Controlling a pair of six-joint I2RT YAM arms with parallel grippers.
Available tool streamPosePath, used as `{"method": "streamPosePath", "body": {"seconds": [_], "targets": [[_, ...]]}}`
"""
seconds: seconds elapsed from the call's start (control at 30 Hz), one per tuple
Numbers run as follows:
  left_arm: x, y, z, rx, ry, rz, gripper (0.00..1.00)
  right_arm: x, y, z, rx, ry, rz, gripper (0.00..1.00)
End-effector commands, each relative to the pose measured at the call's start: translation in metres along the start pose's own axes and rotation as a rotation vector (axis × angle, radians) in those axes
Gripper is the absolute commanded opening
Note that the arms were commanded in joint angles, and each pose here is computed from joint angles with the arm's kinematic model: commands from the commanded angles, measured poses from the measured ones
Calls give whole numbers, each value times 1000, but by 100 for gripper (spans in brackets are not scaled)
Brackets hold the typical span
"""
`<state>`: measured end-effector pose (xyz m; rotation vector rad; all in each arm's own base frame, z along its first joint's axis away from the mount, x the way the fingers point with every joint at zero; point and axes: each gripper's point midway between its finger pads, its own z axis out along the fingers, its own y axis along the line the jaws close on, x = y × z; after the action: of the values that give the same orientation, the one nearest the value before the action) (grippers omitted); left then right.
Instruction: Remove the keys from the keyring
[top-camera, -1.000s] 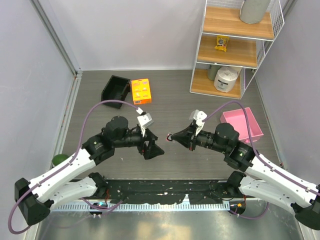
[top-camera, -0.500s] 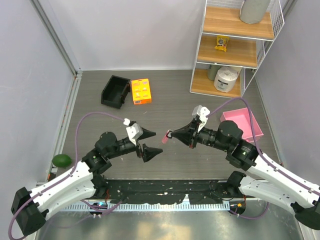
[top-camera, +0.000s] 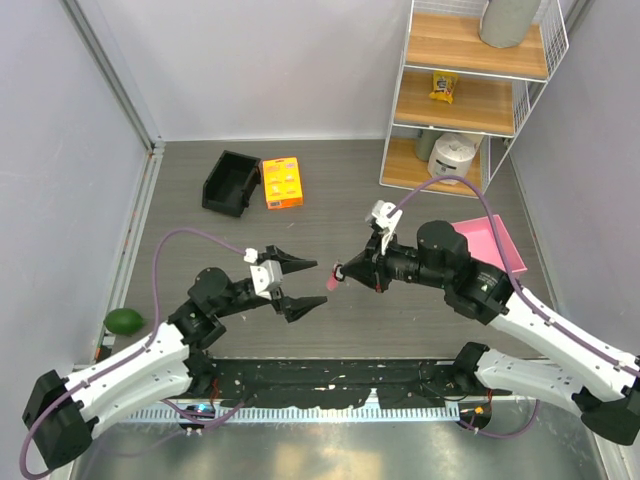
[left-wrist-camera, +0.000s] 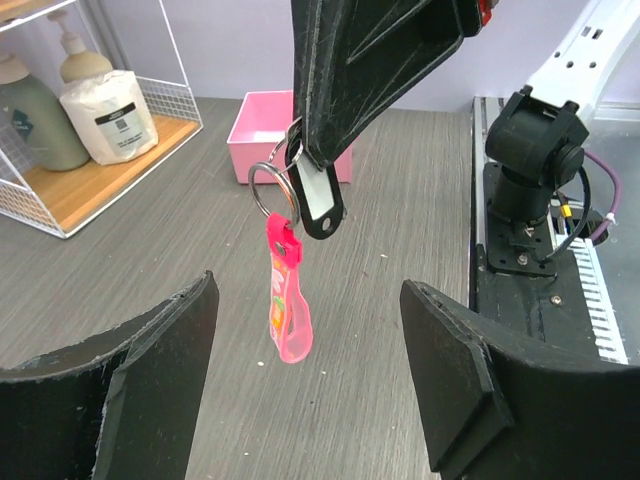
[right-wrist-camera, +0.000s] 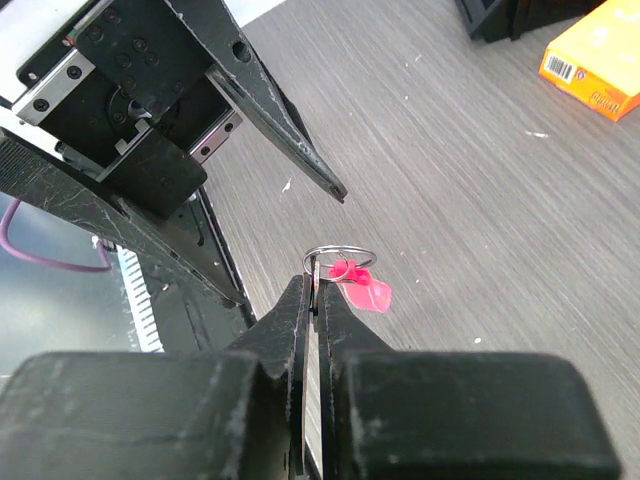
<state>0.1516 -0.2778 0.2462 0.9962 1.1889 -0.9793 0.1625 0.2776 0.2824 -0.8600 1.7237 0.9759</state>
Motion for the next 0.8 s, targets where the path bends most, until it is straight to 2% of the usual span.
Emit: {"method": "streamPosePath", "body": {"seconds": [0.0,0.27,0.53,0.77], "targets": [[-19,1,6,22,-80,82,77,2,5,-4,-3,84,47,5],[-5,-1,15,43,-50,43,70,24,7,-3,-12,204,93,5],[9,-9,22,67,-19,-9,60,29,6,-1,-7,236,125,5],[18,-13,29,63,-6,-77,56,31,5,2,0,244,135,5]]}}
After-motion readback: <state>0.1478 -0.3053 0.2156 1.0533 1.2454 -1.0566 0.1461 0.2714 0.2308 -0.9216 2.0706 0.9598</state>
